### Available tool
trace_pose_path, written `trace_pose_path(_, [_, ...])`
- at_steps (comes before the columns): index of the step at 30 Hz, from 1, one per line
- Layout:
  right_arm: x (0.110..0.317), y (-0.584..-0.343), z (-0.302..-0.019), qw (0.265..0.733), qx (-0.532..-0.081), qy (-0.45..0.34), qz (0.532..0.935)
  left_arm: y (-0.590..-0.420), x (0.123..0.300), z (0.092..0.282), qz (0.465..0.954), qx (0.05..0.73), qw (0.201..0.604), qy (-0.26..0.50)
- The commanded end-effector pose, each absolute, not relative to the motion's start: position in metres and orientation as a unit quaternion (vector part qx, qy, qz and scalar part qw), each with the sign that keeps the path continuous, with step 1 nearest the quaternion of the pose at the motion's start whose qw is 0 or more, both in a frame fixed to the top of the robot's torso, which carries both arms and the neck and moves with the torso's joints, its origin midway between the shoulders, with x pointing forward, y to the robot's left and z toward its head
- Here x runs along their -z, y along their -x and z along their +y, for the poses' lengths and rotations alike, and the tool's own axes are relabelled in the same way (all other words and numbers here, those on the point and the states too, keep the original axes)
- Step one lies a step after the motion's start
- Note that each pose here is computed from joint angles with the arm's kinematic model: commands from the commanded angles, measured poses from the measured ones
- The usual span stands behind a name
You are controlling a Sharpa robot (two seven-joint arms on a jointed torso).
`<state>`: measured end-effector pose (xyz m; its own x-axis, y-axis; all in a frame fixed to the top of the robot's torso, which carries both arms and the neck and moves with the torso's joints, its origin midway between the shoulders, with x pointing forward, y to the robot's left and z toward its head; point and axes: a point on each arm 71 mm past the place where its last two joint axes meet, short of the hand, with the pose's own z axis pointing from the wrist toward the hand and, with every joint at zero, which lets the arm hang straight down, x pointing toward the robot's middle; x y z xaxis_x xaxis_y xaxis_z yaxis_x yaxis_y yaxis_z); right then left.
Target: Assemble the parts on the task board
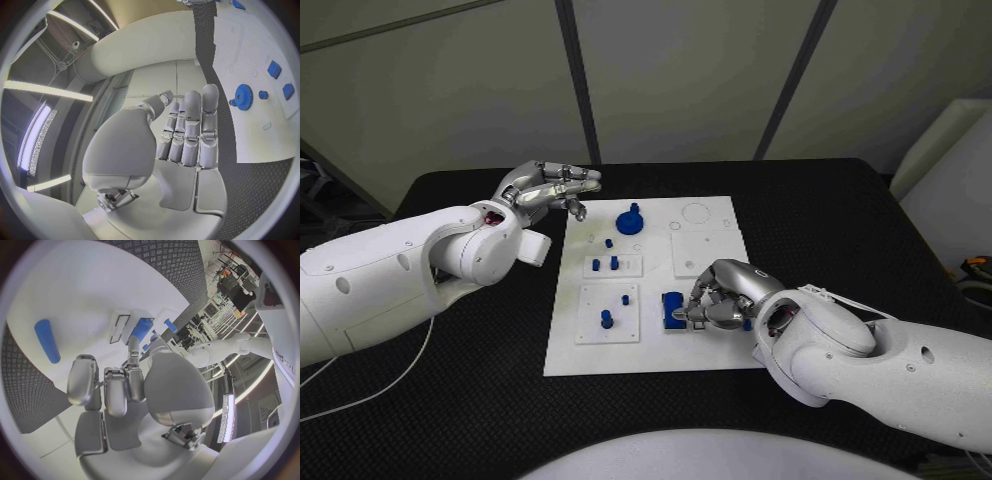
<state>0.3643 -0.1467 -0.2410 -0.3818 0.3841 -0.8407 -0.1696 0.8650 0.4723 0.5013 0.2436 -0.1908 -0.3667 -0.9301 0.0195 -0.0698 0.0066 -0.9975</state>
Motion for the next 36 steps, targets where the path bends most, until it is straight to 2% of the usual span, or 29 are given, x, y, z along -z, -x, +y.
trace_pose_path(1, [0.238, -0.364, -0.146, 0.561, -0.256, -0.053, 0.786, -0.501, 0.19, 0.242, 0.601, 0.572, 0.374, 0.414])
trace_pose_path(15, [0.24, -0.367, -0.152, 0.571, -0.234, -0.049, 0.785, -0.501, 0.19, 0.242, 0.601, 0.572, 0.374, 0.415])
trace_pose_path(23, [0.233, -0.363, -0.158, 0.586, -0.244, -0.058, 0.771, -0.501, 0.19, 0.243, 0.601, 0.571, 0.374, 0.415])
trace_pose_path(29, [0.226, -0.362, -0.183, 0.59, -0.235, -0.074, 0.768, -0.501, 0.19, 0.243, 0.601, 0.574, 0.372, 0.412])
trace_pose_path(36, [0.221, -0.359, -0.22, 0.595, -0.201, -0.088, 0.773, -0.5, 0.189, 0.241, 0.599, 0.579, 0.372, 0.409])
